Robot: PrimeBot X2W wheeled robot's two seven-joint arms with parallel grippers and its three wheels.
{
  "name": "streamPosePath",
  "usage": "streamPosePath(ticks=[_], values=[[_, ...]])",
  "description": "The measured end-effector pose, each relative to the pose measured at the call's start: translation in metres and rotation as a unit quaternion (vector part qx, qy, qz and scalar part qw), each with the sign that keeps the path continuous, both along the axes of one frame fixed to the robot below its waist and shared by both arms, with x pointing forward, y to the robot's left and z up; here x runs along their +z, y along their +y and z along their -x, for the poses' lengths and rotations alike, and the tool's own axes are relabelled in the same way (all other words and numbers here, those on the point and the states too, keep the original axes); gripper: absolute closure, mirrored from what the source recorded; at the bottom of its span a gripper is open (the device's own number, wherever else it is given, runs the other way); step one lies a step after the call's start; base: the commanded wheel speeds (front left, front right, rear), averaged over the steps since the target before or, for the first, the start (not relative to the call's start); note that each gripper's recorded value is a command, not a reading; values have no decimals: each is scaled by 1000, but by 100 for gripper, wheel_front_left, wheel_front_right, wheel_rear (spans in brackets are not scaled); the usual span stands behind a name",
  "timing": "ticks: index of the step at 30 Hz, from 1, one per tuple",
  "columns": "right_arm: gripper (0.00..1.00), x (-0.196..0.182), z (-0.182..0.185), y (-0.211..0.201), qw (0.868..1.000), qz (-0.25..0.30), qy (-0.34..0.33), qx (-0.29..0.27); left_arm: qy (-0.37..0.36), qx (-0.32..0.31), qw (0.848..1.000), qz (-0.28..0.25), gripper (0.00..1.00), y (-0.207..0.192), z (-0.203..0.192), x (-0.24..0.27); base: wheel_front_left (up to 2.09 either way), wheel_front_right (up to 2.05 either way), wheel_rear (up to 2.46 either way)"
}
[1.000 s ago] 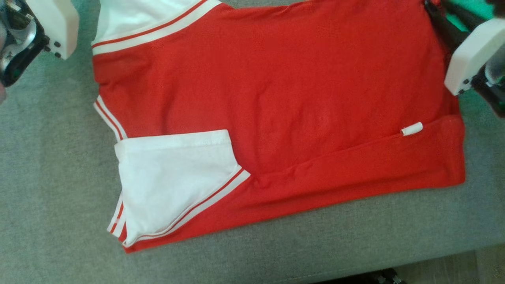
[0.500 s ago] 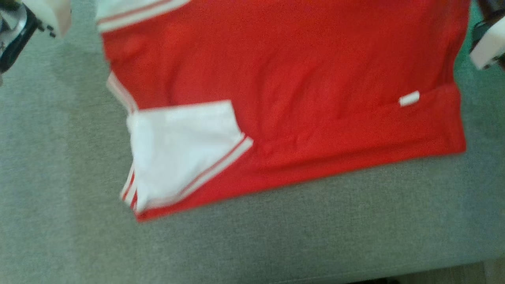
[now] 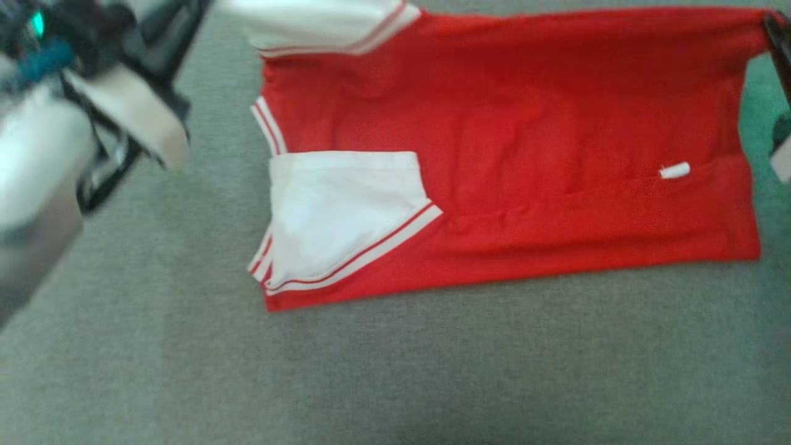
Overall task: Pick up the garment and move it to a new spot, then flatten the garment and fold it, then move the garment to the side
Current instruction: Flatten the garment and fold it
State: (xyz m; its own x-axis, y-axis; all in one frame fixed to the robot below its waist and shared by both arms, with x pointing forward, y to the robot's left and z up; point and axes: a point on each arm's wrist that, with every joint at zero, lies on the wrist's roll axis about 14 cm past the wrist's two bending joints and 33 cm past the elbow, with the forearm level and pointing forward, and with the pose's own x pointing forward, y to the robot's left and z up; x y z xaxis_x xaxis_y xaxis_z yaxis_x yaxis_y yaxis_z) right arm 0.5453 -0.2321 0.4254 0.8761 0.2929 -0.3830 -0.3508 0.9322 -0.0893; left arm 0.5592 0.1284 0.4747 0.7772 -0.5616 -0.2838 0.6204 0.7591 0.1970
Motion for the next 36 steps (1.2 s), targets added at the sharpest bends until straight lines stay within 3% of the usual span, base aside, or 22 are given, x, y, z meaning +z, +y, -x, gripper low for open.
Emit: streamPosePath(ticks=[11,26,28,29,30,31,32,33,34,36], values=[[100,-11,34,-2,999,-27,16,-10,58,24,995,73,100,5,108,-14,0,0,0],[100,-31,86,-10,998,-42,36,-37,99,58,988,107,100,-5,158,-34,0,0,0],[75,-32,92,-7,997,-46,40,-40,98,60,988,106,100,-7,158,-37,0,0,0],[51,-33,96,-6,997,-47,44,-40,97,59,988,104,100,-8,159,-39,0,0,0],[7,-34,99,-4,997,-47,46,-41,96,58,988,102,96,-9,159,-41,0,0,0],[7,-35,101,-3,997,-47,46,-42,95,58,989,102,96,-10,159,-42,0,0,0],[0,-35,103,-2,997,-49,48,-44,94,59,989,100,67,-11,159,-44,0,0,0],[0,-35,105,-2,996,-52,46,-49,92,61,989,99,37,-12,158,-46,0,0,0],[0,-35,107,-2,996,-54,47,-54,91,62,989,99,0,-14,158,-47,0,0,0],[0,-34,111,-4,995,-58,43,-65,82,69,988,106,0,-18,156,-45,0,0,0]])
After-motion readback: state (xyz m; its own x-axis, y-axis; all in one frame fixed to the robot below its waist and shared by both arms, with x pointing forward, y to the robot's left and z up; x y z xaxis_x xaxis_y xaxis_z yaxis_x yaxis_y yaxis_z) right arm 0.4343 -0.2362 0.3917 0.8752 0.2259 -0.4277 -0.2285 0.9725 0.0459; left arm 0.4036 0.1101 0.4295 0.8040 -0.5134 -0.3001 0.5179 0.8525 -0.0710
